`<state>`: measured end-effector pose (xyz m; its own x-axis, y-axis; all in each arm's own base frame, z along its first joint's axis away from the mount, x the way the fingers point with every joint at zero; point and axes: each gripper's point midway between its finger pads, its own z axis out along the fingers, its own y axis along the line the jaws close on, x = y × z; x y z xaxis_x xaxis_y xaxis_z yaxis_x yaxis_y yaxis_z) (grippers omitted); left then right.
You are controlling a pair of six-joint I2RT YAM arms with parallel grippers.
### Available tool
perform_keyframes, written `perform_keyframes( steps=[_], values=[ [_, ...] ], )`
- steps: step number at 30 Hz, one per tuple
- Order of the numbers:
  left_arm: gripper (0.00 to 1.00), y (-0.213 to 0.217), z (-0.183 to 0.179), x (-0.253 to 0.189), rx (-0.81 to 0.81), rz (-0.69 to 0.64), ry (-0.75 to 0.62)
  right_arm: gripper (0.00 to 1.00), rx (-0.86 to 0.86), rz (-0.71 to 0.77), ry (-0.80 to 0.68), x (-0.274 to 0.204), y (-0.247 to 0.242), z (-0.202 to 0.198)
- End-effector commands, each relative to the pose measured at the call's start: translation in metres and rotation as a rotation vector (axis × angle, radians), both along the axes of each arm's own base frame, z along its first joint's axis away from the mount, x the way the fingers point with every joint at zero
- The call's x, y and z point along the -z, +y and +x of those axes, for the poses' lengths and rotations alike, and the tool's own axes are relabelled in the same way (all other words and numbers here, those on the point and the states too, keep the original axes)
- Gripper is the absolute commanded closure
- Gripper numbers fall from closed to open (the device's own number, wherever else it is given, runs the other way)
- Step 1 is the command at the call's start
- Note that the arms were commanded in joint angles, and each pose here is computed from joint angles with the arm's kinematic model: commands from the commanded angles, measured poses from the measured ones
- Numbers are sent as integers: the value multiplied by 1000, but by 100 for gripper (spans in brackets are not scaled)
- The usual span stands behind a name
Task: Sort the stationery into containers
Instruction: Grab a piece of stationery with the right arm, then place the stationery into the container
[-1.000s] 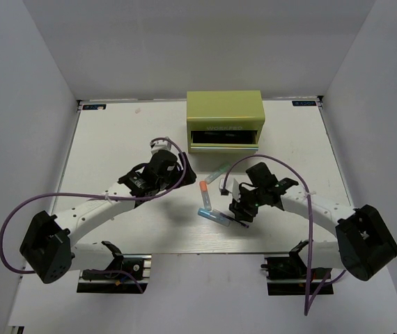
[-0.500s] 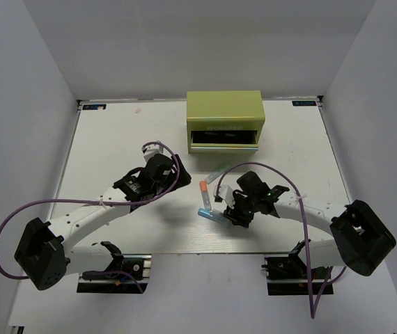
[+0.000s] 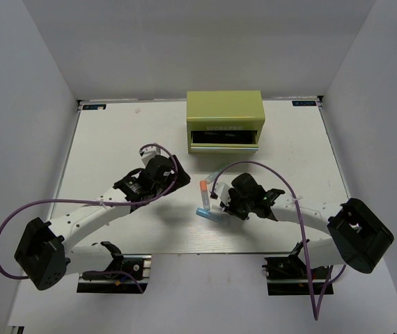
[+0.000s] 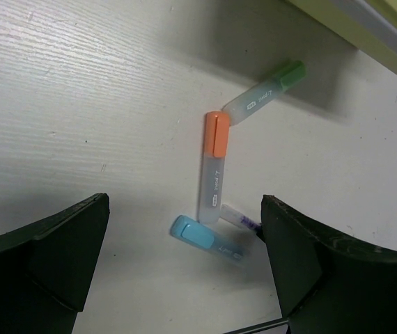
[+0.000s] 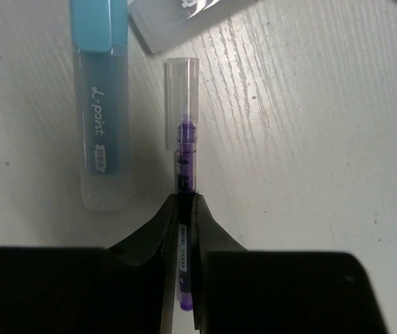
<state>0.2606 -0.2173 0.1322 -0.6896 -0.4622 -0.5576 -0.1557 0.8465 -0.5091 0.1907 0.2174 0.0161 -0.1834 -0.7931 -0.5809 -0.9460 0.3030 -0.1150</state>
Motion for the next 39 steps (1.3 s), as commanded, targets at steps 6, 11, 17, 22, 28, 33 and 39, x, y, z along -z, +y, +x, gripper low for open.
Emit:
perform_keyframes(
  steps=[6,11,17,22,28,33,39],
  values=[
    [0,-7,-4,3,16,-33,27,100,9,-92,-36,8,-24,5],
    [0,-16,-10,20,68,-28,91,100,-55,-50,-176,-39,-8,36],
    [2,-24,-15,41,129,4,143,100,-107,41,-387,-127,18,84],
    [2,-29,-16,47,156,4,168,100,-109,102,-508,-190,37,121],
    [3,-36,-13,50,196,24,173,100,-117,75,-650,-224,42,170],
    [3,-37,-11,50,202,30,170,100,-131,37,-673,-220,40,198],
    [3,-40,-9,49,229,37,159,92,-157,-2,-624,-196,34,222]
  ],
)
